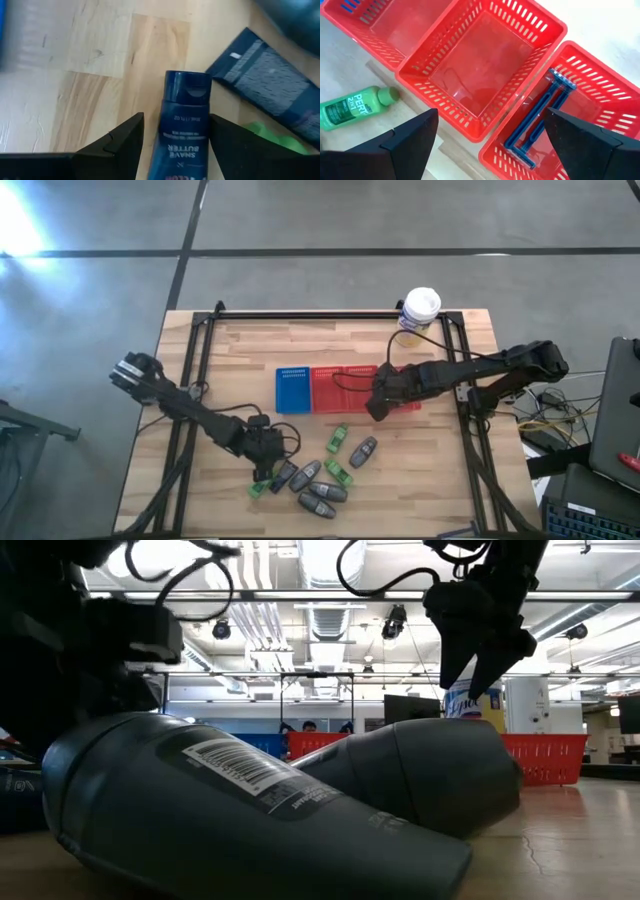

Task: Pick & Place Travel size toiletries
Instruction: Put the blue shave cream into the left red bin

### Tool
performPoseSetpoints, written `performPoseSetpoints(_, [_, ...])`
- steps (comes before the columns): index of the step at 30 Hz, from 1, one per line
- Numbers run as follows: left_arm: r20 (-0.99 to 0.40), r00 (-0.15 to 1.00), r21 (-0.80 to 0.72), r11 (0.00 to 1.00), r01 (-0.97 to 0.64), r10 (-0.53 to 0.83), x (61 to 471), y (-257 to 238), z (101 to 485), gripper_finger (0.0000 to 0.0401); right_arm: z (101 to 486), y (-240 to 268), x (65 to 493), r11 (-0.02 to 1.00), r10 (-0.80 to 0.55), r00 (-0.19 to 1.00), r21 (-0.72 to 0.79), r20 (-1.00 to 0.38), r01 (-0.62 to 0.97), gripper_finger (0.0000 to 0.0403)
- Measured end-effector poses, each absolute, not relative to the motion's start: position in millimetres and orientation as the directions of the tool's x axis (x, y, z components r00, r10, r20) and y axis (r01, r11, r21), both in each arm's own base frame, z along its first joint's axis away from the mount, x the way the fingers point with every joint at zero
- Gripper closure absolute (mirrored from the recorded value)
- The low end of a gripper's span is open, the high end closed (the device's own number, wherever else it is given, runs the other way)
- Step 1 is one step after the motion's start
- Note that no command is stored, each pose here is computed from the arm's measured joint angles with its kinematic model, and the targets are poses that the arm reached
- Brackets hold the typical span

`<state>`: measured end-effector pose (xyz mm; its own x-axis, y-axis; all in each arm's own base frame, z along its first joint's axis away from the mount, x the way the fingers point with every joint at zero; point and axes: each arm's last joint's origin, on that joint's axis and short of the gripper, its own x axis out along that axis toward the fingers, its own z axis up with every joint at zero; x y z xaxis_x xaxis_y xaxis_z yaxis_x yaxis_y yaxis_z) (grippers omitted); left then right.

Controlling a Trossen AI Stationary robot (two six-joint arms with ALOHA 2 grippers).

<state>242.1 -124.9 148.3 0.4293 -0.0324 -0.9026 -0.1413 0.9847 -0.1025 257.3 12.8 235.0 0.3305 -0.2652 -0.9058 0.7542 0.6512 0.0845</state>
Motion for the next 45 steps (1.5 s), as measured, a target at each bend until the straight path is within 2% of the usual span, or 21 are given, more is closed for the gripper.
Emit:
performPoseSetpoints(9, [-0.913, 0.407, -0.085, 0.987, -0.135, -0.023, 246, -124, 140, 0.0189, 235, 13, 258, 0.653, -0.265, 0.334, 0.087, -0.904, 0.752, 0.0063])
performPoseSetpoints(13, [-0.909, 0.415, -0.095, 0.984, -0.148, -0.025, 247, -121, 144, 0.0222, 235, 13, 258, 0.656, -0.264, 0.338, 0.089, -0.903, 0.750, 0.0072])
performPoseSetpoints(17, [-0.896, 0.443, -0.161, 0.949, -0.270, -0.026, 253, -111, 155, 0.0274, 237, 14, 257, 0.660, -0.259, 0.348, 0.098, -0.901, 0.745, 0.0082])
performPoseSetpoints(21, [-0.858, 0.513, -0.278, 0.845, -0.457, -0.005, 259, -89, 176, 0.0317, 245, 15, 253, 0.663, -0.253, 0.378, 0.124, -0.891, 0.738, 0.0092])
performPoseSetpoints(24, [-0.784, 0.620, -0.431, 0.691, -0.580, 0.031, 263, -65, 199, 0.0329, 250, 15, 249, 0.663, -0.252, 0.398, 0.142, -0.882, 0.735, 0.0098])
performPoseSetpoints(27, [-0.672, 0.732, -0.577, 0.541, -0.612, 0.111, 266, -40, 224, 0.0329, 254, 14, 247, 0.657, -0.274, 0.409, 0.141, -0.870, 0.740, 0.0101])
performPoseSetpoints(29, [-0.610, 0.770, -0.625, 0.482, -0.614, 0.188, 265, -24, 236, 0.0328, 254, 14, 245, 0.656, -0.279, 0.405, 0.135, -0.871, 0.743, 0.0100])
performPoseSetpoints(35, [-0.527, 0.779, -0.686, 0.371, -0.626, 0.341, 271, 11, 244, 0.0330, 253, 14, 243, 0.657, -0.281, 0.391, 0.121, -0.876, 0.744, 0.0085])
performPoseSetpoints(39, [-0.471, 0.810, -0.748, 0.328, -0.577, 0.350, 292, 18, 238, 0.0330, 253, 14, 243, 0.657, -0.290, 0.390, 0.114, -0.874, 0.745, 0.0073])
performPoseSetpoints(45, [-0.498, 0.810, -0.758, 0.299, -0.580, 0.308, 331, 19, 218, 0.0330, 261, 16, 235, 0.655, -0.327, 0.419, 0.116, -0.847, 0.747, 0.0057])
